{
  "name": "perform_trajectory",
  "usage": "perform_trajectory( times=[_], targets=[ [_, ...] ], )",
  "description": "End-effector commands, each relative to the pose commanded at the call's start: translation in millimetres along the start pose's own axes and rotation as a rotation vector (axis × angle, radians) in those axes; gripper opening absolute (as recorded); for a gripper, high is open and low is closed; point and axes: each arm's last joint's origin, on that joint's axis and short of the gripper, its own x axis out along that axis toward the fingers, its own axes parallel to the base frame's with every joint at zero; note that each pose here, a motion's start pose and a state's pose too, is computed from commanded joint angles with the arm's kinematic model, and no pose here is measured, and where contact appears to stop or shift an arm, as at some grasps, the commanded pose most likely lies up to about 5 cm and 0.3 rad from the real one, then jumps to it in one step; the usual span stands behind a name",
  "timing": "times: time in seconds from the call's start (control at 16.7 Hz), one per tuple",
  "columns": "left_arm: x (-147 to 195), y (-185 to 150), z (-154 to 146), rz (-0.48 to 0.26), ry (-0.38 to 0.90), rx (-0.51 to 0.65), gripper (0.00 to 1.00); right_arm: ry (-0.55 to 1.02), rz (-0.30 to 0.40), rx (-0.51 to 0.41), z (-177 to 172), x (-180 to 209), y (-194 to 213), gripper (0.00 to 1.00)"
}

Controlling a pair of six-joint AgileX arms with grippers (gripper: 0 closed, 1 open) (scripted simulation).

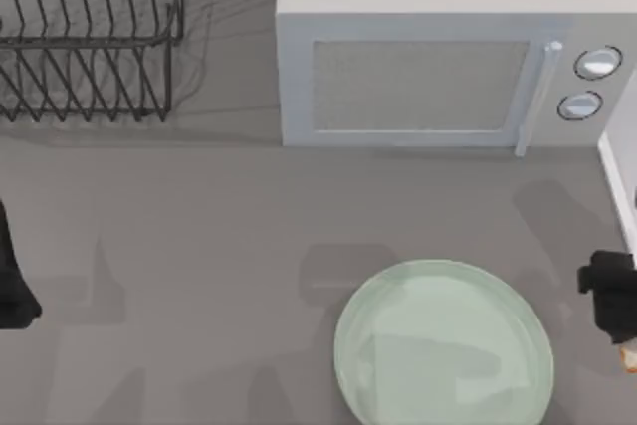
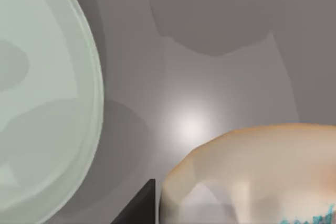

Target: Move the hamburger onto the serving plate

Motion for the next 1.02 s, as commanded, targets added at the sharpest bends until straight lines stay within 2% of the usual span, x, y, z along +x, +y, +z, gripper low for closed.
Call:
perform_trajectory(
  times=[0.18,0.3,0.42,0.66,1.02],
  targets=[
    [0.0,0.0,0.0,0.0,0.0,0.0,1.0,0.009,-0.002,-0.092,1.9,0.1,4.2,0.0],
    [0.0,0.0,0.0,0.0,0.0,0.0,1.0,0.018,-0.004,-0.205,4.4,0.2,9.4,0.0],
    [0.0,0.0,0.0,0.0,0.0,0.0,1.0,0.031,-0.005,-0.355,7.3,0.4,16.6,0.0],
    [0.0,0.0,0.0,0.0,0.0,0.0,1.0,0.062,-0.001,-0.744,13.1,2.2,35.5,0.0],
    [0.0,0.0,0.0,0.0,0.0,0.0,1.0,0.097,0.03,-1.467,17.7,7.7,70.3,0.0]
  ],
)
